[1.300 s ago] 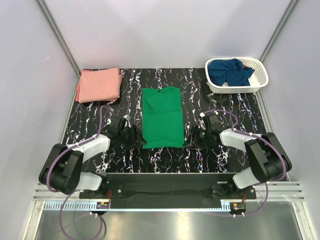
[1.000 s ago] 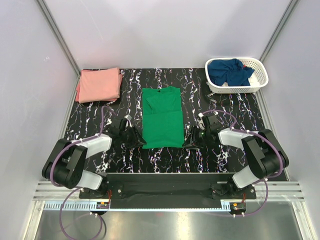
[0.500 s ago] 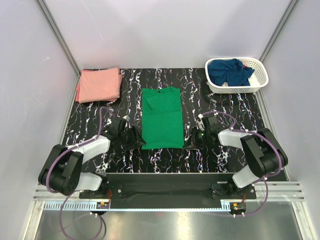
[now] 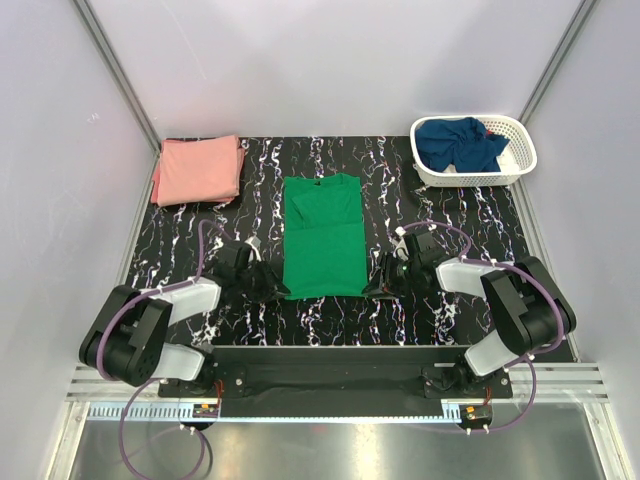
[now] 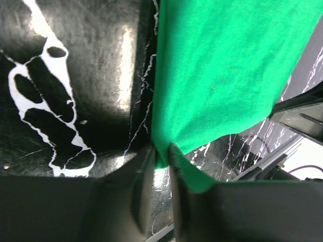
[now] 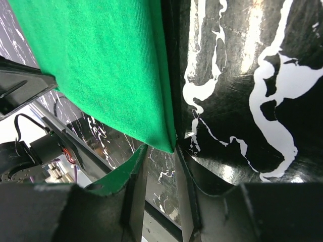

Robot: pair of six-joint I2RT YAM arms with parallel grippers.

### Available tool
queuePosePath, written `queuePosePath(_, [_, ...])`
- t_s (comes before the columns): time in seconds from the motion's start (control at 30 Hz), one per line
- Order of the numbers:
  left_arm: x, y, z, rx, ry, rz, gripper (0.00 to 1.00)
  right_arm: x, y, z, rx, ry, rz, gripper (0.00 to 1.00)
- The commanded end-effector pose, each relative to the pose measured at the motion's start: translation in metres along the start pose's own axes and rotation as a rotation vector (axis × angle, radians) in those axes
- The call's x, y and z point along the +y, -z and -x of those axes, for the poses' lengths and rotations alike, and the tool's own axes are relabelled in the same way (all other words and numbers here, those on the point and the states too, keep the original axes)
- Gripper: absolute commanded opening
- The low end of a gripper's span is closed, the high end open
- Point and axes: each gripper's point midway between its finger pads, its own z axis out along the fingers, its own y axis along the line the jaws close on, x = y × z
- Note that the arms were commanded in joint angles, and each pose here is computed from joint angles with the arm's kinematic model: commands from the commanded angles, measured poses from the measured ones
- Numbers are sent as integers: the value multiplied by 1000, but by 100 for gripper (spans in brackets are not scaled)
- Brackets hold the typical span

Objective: Fold and stack the t-shirts

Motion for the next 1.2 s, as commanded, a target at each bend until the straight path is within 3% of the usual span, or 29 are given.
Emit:
queuePosePath(0.0, [45, -1, -27, 63, 22, 154, 12, -25, -6, -11, 15, 3, -77, 36])
queuePosePath(0.13, [46, -1, -25, 56, 20, 169, 0, -25, -6, -7, -6, -1, -90, 44])
queuePosePath(0.37, [48, -2, -24, 67, 21, 189, 0, -28, -10, -6, -47, -24, -121, 47])
queuePosePath(0.5, [48, -2, -25, 75, 21, 191, 0, -36, -7, -8, -79, -42, -153, 34])
queuePosePath(0.6, [45, -2, -24, 75, 17, 180, 0, -38, -3, -6, -101, -38, -164, 17])
queuePosePath(0.63, [45, -1, -24, 76, 18, 180, 0, -36, -2, -5, -106, -33, -159, 5])
queuePosePath(0.67, [45, -1, -23, 72, 15, 181, 0, -36, -2, -5, -104, -32, -160, 0])
queuePosePath(1.17, [24, 22, -19, 44, -34, 148, 0, -10, 21, -6, -98, 56, -154, 0])
